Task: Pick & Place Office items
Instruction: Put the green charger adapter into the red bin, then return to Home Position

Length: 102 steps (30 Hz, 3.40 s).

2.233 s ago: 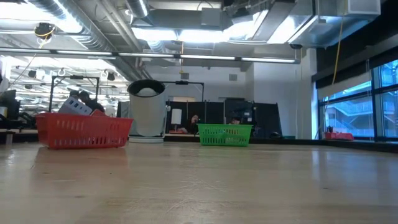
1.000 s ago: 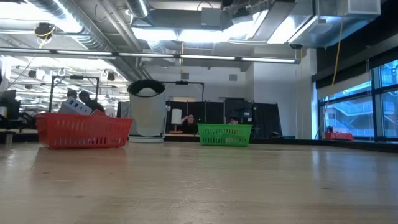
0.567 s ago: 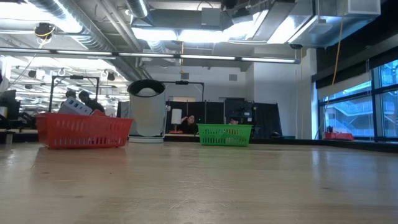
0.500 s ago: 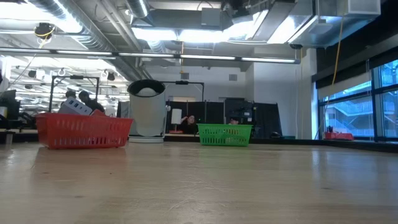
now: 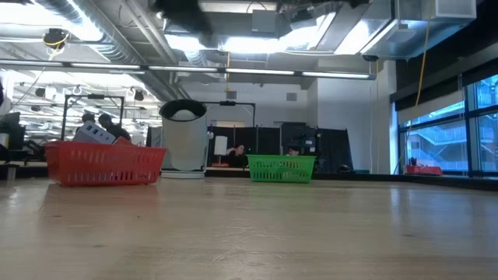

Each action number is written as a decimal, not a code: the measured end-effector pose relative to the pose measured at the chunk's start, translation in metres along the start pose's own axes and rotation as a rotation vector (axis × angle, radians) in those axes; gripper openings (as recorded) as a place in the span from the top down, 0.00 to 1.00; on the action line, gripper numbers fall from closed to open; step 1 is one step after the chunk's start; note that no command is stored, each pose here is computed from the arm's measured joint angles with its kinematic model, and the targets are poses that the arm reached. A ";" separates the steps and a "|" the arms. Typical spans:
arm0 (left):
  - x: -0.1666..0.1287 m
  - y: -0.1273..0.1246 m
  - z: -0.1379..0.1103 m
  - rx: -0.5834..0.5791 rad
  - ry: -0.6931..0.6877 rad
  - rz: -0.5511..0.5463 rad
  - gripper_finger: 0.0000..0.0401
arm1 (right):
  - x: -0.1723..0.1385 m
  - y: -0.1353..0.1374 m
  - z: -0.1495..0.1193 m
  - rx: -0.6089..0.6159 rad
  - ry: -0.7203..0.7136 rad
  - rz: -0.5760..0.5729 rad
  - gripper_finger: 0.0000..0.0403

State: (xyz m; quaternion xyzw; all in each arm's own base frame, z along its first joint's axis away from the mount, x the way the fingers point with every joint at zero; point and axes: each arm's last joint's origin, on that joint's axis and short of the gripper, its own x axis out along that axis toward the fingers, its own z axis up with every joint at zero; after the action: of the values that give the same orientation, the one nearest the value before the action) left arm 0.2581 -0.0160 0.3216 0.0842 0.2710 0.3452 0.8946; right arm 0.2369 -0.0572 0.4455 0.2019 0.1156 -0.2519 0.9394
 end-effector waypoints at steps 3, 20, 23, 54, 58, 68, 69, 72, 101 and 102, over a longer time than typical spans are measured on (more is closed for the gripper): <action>0.008 0.011 -0.018 -0.071 0.201 -0.045 0.57 | -0.003 -0.002 -0.002 -0.005 0.001 -0.058 0.14; 0.028 0.007 -0.095 0.050 0.623 -0.311 0.57 | 0.000 -0.007 -0.012 -0.047 0.074 -0.170 0.14; 0.030 0.005 -0.101 0.110 0.617 -0.335 0.57 | 0.000 -0.007 -0.012 -0.048 0.071 -0.177 0.14; 0.033 0.003 -0.106 0.264 0.578 -0.391 0.43 | 0.000 -0.007 -0.013 -0.086 0.086 -0.170 0.14; 0.028 0.006 -0.076 0.291 0.477 -0.408 0.43 | 0.000 -0.008 -0.014 -0.189 0.100 -0.169 0.14; 0.019 0.011 -0.029 0.364 0.266 -0.445 0.43 | 0.000 -0.004 -0.016 -0.176 0.164 -0.038 0.14; 0.019 0.010 -0.027 0.313 0.250 -0.445 0.43 | 0.000 -0.004 -0.017 -0.175 0.169 -0.027 0.14; 0.021 0.009 -0.019 0.188 0.194 -0.437 0.43 | 0.000 -0.003 -0.017 -0.165 0.185 0.001 0.14; -0.109 0.142 -0.074 -0.353 -0.202 -0.349 0.42 | -0.010 -0.040 -0.107 -0.141 0.209 0.071 0.14; -0.111 0.143 -0.078 -0.365 -0.221 -0.344 0.42 | -0.012 -0.044 -0.113 -0.118 0.188 0.067 0.14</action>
State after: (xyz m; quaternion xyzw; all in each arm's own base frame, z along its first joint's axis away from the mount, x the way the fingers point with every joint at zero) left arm 0.0657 0.0146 0.3514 -0.0887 0.1155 0.2198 0.9646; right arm 0.1904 -0.0376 0.3349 0.1729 0.2109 -0.1931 0.9425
